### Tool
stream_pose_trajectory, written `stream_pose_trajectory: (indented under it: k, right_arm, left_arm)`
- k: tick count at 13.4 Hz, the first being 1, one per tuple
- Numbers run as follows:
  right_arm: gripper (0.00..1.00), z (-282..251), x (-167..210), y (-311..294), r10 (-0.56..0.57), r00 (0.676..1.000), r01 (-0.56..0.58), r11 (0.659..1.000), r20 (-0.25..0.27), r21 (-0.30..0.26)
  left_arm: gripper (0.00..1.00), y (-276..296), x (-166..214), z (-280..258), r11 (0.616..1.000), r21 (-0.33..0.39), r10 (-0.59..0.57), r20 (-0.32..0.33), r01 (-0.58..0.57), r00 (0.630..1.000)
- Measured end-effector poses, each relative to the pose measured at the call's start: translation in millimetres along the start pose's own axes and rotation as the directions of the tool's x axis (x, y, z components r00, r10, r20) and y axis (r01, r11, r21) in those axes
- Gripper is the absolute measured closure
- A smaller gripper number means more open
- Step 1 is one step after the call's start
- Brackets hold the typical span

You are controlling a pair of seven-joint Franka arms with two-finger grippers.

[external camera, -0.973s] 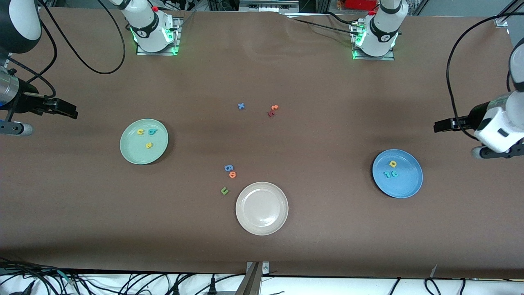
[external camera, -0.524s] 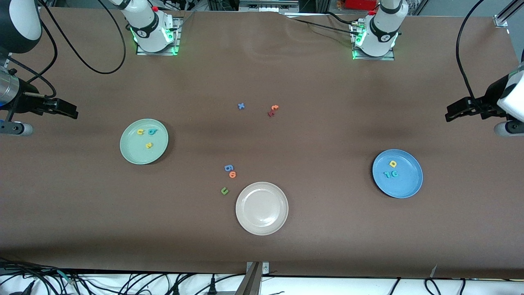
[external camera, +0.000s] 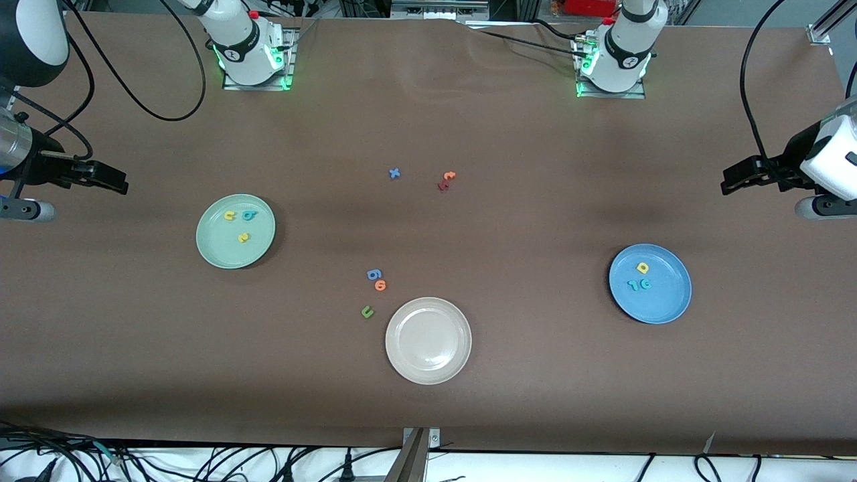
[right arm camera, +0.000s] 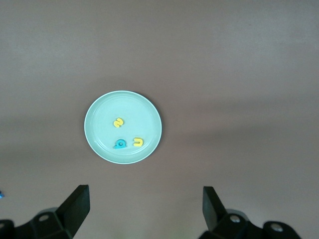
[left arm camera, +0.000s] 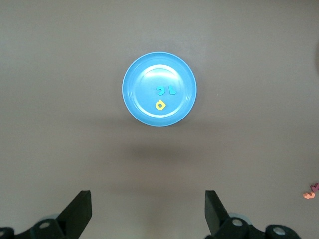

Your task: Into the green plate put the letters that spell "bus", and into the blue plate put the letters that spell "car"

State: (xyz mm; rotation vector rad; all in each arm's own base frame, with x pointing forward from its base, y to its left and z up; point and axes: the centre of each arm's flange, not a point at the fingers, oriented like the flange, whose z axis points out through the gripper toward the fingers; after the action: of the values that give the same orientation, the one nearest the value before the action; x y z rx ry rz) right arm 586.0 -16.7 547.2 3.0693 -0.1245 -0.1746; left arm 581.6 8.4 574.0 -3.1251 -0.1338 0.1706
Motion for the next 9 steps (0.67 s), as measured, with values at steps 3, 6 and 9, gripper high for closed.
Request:
stream_pose_trajectory:
  k: [3,6,9]
  right_arm:
    - [0.00,0.0,0.0,0.0,0.000,1.000,0.000,1.000,0.000,0.000]
    - [0.00,0.0,0.0,-0.1,0.000,1.000,0.000,1.000,0.000,0.000]
    - [0.00,0.0,0.0,-0.1,0.000,1.000,0.000,1.000,0.000,0.000]
  left_arm:
    - [0.00,-8.9,0.7,0.5,1.000,-0.001,-0.015,0.001,0.015,1.000]
    - [0.00,-16.3,0.9,0.7,1.000,-0.002,-0.023,0.002,0.023,1.000]
    - [0.00,-10.0,0.5,1.9,1.000,-0.002,-0.010,0.006,0.010,1.000]
